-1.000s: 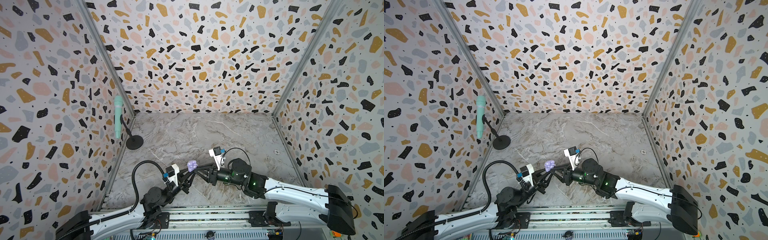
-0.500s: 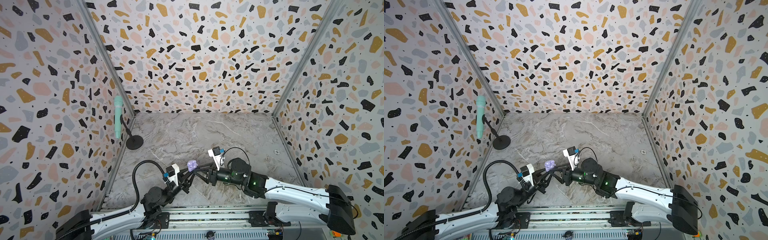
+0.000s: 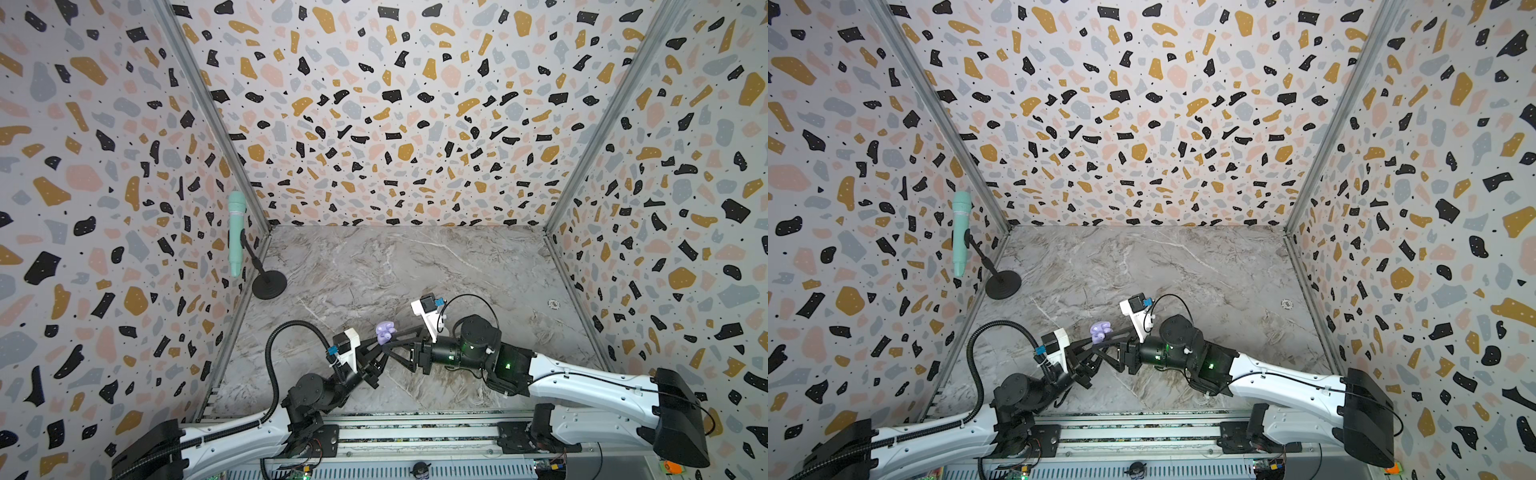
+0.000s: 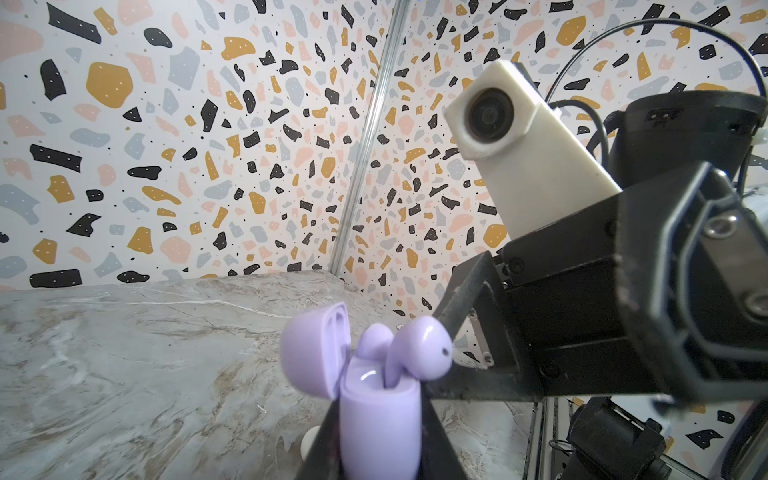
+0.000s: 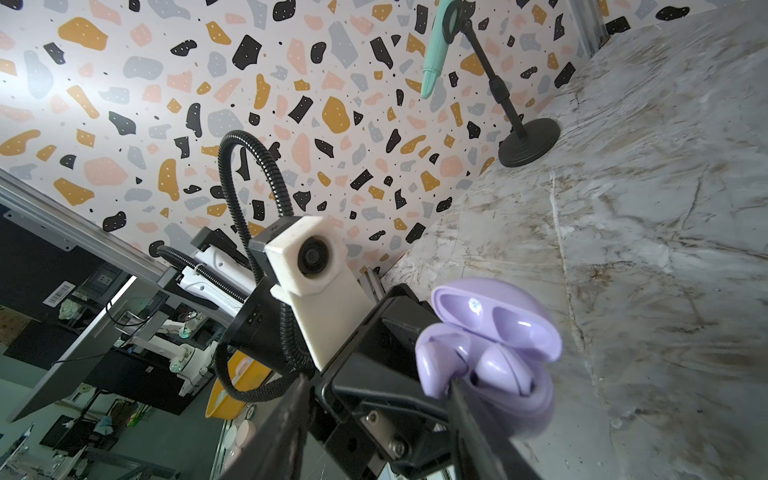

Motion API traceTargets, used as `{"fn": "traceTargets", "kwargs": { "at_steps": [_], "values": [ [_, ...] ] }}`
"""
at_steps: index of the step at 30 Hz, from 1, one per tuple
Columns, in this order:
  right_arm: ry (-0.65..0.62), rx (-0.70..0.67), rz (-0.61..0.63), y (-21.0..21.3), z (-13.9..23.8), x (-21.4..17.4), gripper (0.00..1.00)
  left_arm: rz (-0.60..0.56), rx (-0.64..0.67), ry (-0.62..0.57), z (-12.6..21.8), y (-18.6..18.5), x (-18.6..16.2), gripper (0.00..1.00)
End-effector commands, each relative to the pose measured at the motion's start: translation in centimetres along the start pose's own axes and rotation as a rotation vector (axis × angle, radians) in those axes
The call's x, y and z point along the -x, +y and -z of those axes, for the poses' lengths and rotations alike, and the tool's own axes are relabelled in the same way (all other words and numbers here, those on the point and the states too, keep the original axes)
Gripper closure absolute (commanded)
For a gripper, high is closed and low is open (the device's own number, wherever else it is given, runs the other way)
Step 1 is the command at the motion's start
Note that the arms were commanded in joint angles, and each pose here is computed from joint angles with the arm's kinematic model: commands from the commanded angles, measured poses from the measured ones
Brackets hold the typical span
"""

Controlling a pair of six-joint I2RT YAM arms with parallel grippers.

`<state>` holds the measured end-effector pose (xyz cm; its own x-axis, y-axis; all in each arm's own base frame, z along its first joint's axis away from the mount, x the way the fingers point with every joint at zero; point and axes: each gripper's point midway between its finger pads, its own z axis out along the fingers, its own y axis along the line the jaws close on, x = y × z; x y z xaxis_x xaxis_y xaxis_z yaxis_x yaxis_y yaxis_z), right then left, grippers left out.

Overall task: Insert the wireless bluetooth earbuds into the charging case
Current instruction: 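Open the right gripper to release the earbud into the case, then move the right gripper over the case lid to close it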

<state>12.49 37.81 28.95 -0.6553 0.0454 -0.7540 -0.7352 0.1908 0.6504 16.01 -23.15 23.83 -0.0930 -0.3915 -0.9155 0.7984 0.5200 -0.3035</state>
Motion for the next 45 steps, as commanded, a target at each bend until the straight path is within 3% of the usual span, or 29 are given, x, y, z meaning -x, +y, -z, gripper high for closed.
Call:
{"fn": "traceTargets", "kwargs": {
  "at_steps": [1,14,19,23,25,28,37,45],
  "values": [
    [-0.004,0.022,0.023,1.3,-0.3,1.1,0.46,-0.002,-0.051,-0.045,0.4,-0.9,0.8,1.0],
    [0.005,0.031,0.024,1.7,-0.8,1.2,0.46,-0.012,-0.062,-0.026,0.2,-1.2,0.4,1.0],
    [-0.032,0.031,0.072,3.0,0.5,3.0,0.44,-0.014,-0.071,-0.024,0.2,-1.4,0.4,1.0],
    [-0.08,-0.005,0.138,3.7,2.6,5.5,0.27,-0.013,-0.099,-0.025,0.2,-1.9,0.6,1.0],
    [-0.088,-0.008,0.138,3.2,3.6,6.3,0.16,-0.01,-0.123,-0.028,0.3,-2.4,0.7,1.0],
    [-0.088,0.003,0.101,1.8,4.9,7.0,0.09,-0.001,-0.163,-0.034,0.4,-3.1,1.0,1.0],
    [0.115,0.193,0.0,1.5,3.6,3.3,0.01,0.053,-0.314,-0.066,0.7,-5.9,2.5,1.0],
    [0.22,0.244,-0.007,2.3,2.7,0.4,0.01,0.074,-0.323,-0.066,0.9,-6.0,2.5,1.0]
  ]
}}
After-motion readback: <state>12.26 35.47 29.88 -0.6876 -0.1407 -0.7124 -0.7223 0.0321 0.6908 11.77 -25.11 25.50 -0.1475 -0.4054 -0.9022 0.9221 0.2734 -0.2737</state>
